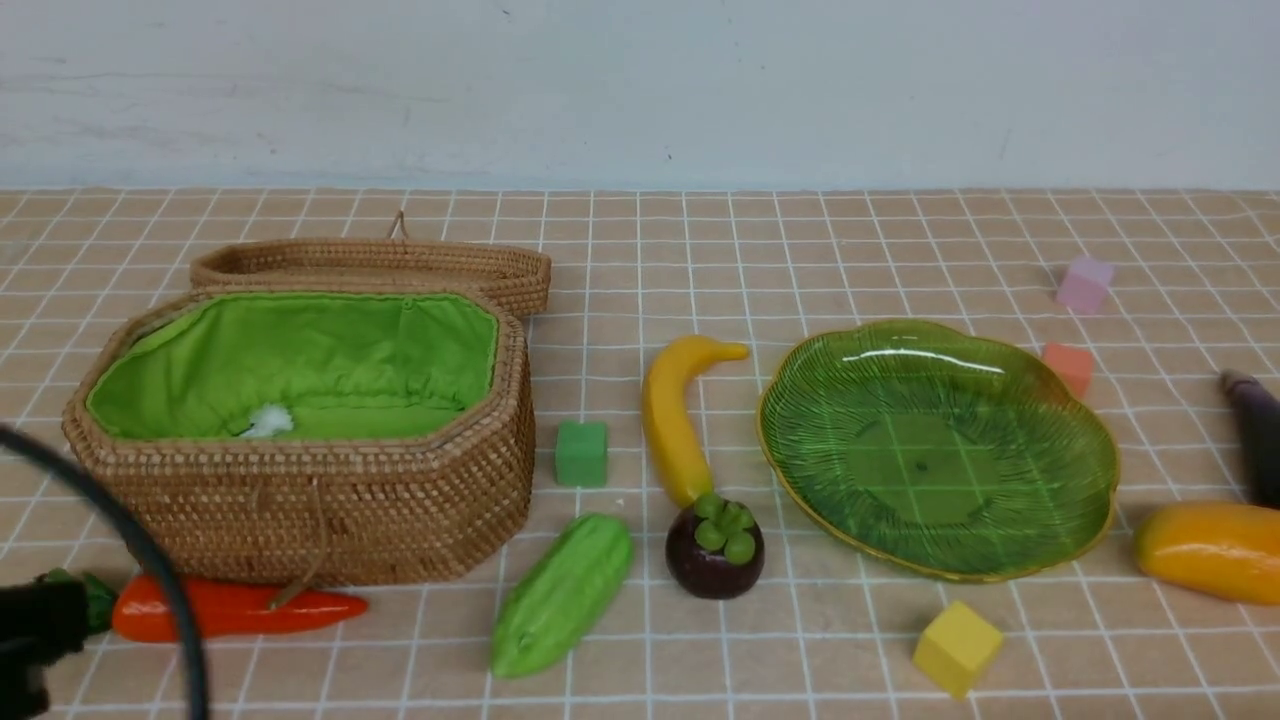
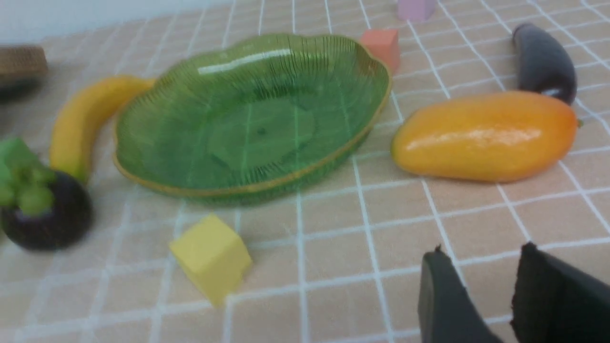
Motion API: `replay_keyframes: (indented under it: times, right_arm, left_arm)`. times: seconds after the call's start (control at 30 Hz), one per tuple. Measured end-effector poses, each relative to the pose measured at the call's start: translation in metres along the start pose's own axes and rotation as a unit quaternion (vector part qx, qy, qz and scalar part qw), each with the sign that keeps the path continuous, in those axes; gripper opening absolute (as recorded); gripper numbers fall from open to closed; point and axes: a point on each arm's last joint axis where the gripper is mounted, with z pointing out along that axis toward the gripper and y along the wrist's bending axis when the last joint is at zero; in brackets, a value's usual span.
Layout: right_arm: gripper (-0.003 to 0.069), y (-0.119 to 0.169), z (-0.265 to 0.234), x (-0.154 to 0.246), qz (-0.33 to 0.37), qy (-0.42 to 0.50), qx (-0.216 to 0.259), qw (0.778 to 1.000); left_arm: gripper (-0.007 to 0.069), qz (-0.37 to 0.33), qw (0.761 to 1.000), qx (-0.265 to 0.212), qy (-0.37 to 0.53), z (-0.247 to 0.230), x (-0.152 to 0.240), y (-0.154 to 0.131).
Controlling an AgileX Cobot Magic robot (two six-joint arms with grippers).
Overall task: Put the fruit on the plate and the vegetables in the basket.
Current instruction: Use the left arm to grab a carrot and put it into the left basket
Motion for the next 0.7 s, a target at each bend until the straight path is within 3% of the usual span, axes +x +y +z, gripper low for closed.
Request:
replay_keyframes:
  times: [0.07, 0.1, 0.2, 0.3, 0.43, 0.53, 0.63, 0.67, 0.7]
  right_arm:
    - [0.0242, 0.003, 0.0, -0.006, 0.084, -0.033, -0.017, 0.996]
    - [0.0242, 0.003, 0.0, -0.007, 0.093, -0.037, -0.023, 0.995]
    - [0.0242, 0.004, -0.002, -0.018, 0.223, -0.092, -0.042, 0.97]
    - [0.0221, 0.01, -0.005, -0.022, 0.252, -0.068, -0.064, 0.963]
    - [0.015, 0.041, -0.028, -0.052, 0.175, 0.045, -0.143, 0.973]
    - [0.0094, 0.063, -0.048, -0.088, 0.059, 0.104, -0.212, 0.97]
    - [0.0059, 0.082, -0.069, -0.13, -0.065, 0.145, -0.272, 0.949]
    - [0.0059, 0.082, -0.068, -0.13, -0.065, 0.145, -0.272, 0.949]
    - [0.0055, 0.088, -0.079, -0.144, -0.124, 0.17, -0.297, 0.931]
  left_arm:
    - [-0.0013, 0.045, 0.998, -0.001, 0.051, 0.007, 0.001, 0.0]
    - [-0.0013, 0.049, 0.997, 0.0, 0.055, 0.007, 0.001, 0.0]
    - [-0.0013, 0.125, 0.985, 0.026, 0.115, 0.019, 0.005, -0.004]
    - [-0.0013, 0.18, 0.973, 0.053, 0.131, 0.026, 0.006, -0.01]
    - [-0.0013, 0.27, 0.95, 0.073, 0.139, 0.048, 0.0, -0.016]
    - [-0.0013, 0.32, 0.93, 0.081, 0.16, 0.069, -0.007, -0.018]
    - [-0.0013, 0.37, 0.904, 0.094, 0.19, 0.09, -0.007, -0.016]
    - [-0.0013, 0.374, 0.902, 0.094, 0.193, 0.092, -0.007, -0.016]
    - [-0.0013, 0.415, 0.885, 0.086, 0.192, 0.096, -0.006, -0.012]
